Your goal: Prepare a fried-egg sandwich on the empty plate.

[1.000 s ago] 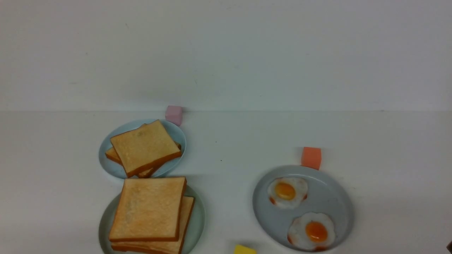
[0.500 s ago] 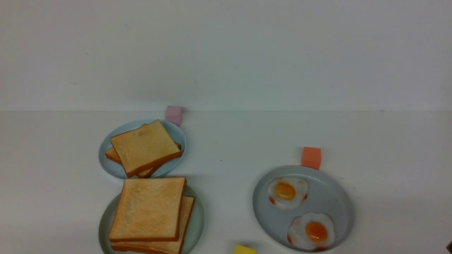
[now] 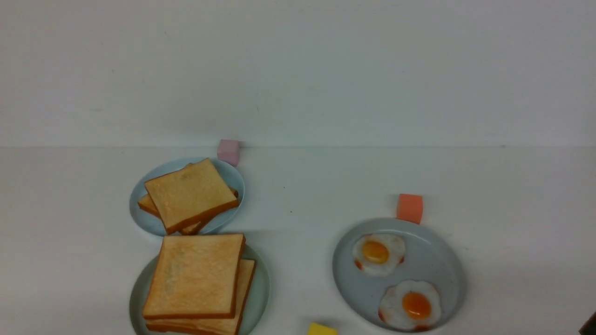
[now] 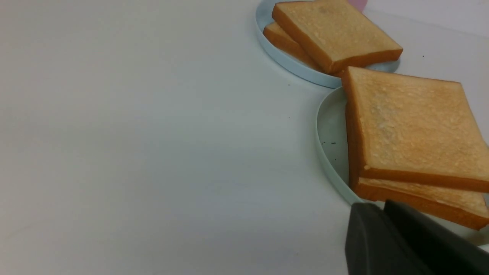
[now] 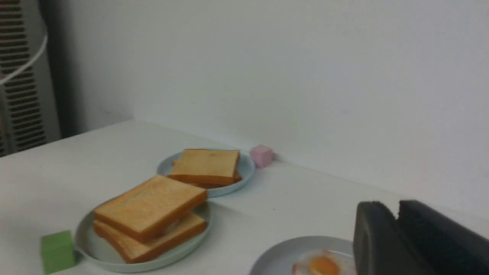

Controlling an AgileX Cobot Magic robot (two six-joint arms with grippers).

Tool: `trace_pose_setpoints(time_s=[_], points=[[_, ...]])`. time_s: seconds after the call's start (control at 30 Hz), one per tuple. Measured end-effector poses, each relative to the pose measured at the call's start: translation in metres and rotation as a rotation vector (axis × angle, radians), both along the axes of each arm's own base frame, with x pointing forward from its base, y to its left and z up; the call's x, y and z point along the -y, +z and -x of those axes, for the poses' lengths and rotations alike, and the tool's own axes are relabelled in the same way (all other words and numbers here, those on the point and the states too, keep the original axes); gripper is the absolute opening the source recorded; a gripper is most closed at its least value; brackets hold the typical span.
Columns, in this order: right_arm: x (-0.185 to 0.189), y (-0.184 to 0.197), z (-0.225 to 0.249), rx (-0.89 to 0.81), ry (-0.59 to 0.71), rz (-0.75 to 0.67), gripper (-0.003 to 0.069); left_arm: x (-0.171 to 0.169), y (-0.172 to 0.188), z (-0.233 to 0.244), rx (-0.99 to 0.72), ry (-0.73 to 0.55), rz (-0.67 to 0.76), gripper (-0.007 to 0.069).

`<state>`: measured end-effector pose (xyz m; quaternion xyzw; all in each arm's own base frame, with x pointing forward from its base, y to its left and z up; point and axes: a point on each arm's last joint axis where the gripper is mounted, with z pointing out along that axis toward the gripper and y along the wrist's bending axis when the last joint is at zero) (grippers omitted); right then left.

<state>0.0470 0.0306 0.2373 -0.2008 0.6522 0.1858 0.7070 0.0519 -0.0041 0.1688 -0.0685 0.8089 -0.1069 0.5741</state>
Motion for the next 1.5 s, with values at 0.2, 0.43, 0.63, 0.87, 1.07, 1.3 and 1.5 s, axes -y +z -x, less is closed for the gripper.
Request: trace_pose_setpoints(time_s=[0.2, 0.43, 0.63, 0.87, 1.07, 1.3, 1.5], points=[[0.01, -0.01, -0.001, -0.094, -0.184, 0.013, 0.0124, 0.0, 0.0, 0.0, 0.0, 0.0, 0.0, 0.0062], [0.029, -0.041, 0.0, -0.41, -0.473, -0.054, 0.013, 0.0, 0.0, 0.0, 0.0, 0.0, 0.0, 0.0071], [0.031, -0.064, -0.004, -0.436, -0.519, -0.047, 0.0138, 0.0, 0.0, 0.0, 0.0, 0.0, 0.001, 0.0075], [0.028, -0.064, -0.005, -0.388, -0.49, 0.04, 0.0147, 0.0, 0.0, 0.0, 0.001, -0.001, -0.001, 0.0083], [0.03, -0.064, -0.005, -0.388, -0.542, 0.032, 0.0154, 0.0, 0.0, 0.0, 0.002, -0.001, -0.003, 0.0092], [0.031, -0.064, -0.005, -0.386, -0.554, 0.036, 0.0162, 0.0, 0.0, 0.0, 0.002, -0.001, -0.005, 0.01], [0.031, -0.064, -0.005, -0.386, -0.554, 0.036, 0.0172, 0.0, 0.0, 0.0, 0.002, -0.001, -0.005, 0.0102]])
